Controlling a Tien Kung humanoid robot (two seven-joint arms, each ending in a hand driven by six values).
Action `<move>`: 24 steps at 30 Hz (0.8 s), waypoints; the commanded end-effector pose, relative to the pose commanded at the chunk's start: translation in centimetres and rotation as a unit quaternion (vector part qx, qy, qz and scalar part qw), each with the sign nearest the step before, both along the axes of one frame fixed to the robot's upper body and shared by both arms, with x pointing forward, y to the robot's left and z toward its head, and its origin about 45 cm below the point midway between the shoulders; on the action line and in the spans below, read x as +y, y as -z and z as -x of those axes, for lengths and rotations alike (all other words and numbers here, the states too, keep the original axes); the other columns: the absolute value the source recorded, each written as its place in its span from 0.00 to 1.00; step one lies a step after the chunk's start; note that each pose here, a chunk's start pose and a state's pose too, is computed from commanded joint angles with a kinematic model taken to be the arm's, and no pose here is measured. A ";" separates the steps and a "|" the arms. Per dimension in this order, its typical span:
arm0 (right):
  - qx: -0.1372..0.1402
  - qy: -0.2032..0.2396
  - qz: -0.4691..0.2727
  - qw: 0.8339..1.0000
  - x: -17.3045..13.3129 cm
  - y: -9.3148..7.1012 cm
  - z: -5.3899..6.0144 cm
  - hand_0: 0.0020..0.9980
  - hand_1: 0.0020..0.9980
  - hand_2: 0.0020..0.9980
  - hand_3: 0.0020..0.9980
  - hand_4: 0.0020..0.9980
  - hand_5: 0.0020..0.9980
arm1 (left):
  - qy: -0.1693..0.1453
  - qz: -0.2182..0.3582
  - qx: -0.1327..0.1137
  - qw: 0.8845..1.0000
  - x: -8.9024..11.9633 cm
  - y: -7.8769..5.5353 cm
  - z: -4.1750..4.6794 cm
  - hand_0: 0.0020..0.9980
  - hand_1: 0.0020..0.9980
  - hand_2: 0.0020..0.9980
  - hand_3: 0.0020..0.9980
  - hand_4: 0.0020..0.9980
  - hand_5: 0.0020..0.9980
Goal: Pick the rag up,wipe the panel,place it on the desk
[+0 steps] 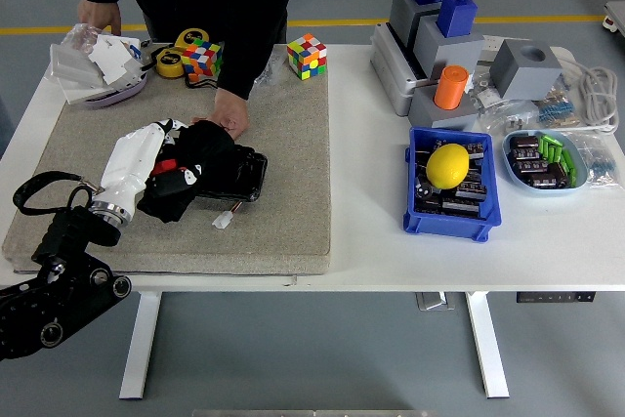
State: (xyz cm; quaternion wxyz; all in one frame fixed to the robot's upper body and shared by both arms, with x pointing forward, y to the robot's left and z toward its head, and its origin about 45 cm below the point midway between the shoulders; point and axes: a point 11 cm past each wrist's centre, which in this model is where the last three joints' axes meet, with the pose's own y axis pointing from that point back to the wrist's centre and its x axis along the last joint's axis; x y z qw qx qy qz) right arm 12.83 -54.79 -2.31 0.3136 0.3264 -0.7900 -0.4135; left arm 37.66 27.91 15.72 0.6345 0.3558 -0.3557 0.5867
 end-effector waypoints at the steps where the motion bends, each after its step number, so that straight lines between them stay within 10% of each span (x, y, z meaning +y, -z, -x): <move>1: 0.001 0.000 0.000 1.000 0.0 0.0 0.0 0.72 0.62 0.67 0.62 1.00 0.61 | 0.003 0.000 0.000 1.000 -0.2 0.0 0.04 0.17 0.08 0.21 0.67 0.57 0.10; 24: 0.001 -0.002 0.002 1.000 -0.1 -0.1 0.0 0.72 0.62 0.67 0.61 1.00 0.61 | 0.061 0.000 -0.001 0.998 -4.5 -0.9 0.48 0.18 0.08 0.21 0.67 0.57 0.11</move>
